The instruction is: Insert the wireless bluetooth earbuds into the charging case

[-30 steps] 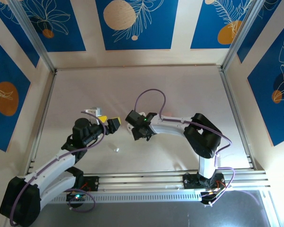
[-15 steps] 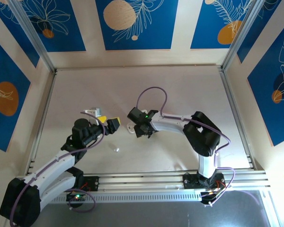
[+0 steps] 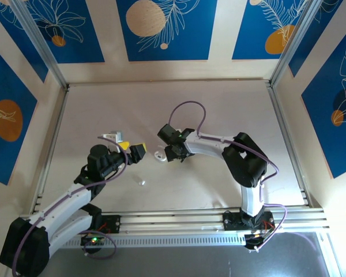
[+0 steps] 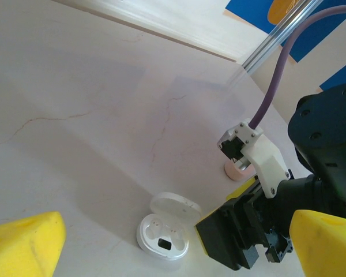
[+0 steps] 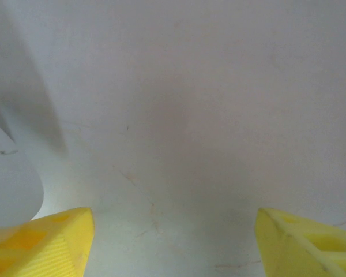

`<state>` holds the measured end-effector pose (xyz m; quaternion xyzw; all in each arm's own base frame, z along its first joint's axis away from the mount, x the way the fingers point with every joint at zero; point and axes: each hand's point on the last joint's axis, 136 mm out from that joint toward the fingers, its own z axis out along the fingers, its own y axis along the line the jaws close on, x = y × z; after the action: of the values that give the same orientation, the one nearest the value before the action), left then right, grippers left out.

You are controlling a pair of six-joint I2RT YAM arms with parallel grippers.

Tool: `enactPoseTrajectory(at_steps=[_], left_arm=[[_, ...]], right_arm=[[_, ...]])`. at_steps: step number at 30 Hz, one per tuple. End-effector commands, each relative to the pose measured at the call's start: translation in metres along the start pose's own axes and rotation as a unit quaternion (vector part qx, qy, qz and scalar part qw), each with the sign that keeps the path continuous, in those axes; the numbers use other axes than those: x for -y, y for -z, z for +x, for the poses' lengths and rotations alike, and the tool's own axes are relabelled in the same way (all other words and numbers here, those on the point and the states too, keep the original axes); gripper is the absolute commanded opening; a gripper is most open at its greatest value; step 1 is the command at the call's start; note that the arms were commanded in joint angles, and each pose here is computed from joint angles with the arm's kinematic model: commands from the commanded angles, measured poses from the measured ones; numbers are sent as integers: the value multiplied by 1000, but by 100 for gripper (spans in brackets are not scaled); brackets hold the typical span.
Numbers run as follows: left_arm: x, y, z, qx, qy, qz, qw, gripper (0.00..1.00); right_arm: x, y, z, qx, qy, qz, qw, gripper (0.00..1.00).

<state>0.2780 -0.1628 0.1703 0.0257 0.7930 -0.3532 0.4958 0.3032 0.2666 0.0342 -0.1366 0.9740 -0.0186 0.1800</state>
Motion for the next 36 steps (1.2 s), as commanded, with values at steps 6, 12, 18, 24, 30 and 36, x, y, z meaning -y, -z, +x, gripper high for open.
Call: enactPoseTrajectory(at_steps=[6,12,18,24,30,36], left_arm=[[-3,3,-1,5,7,-2,1000,100],[0,5,-3,8,8,5,1000,100],[8,16,-11,33,1,17,999,100],[22,38,-25,81,-14,45,996,100],[37,63,-38,127,-37,70,989,100],[33,65,-40,127,-57,53,989,100]], right_arm=[[-7,-1,-14,-2,-5,-29,1000,74],[-9,5,-15,-1,-12,-47,999,74],[-7,35,-12,21,-33,-81,996,75],[2,76,-1,57,-55,-128,989,78],[16,119,24,89,-71,-189,975,85],[27,149,52,108,-98,-274,951,97]])
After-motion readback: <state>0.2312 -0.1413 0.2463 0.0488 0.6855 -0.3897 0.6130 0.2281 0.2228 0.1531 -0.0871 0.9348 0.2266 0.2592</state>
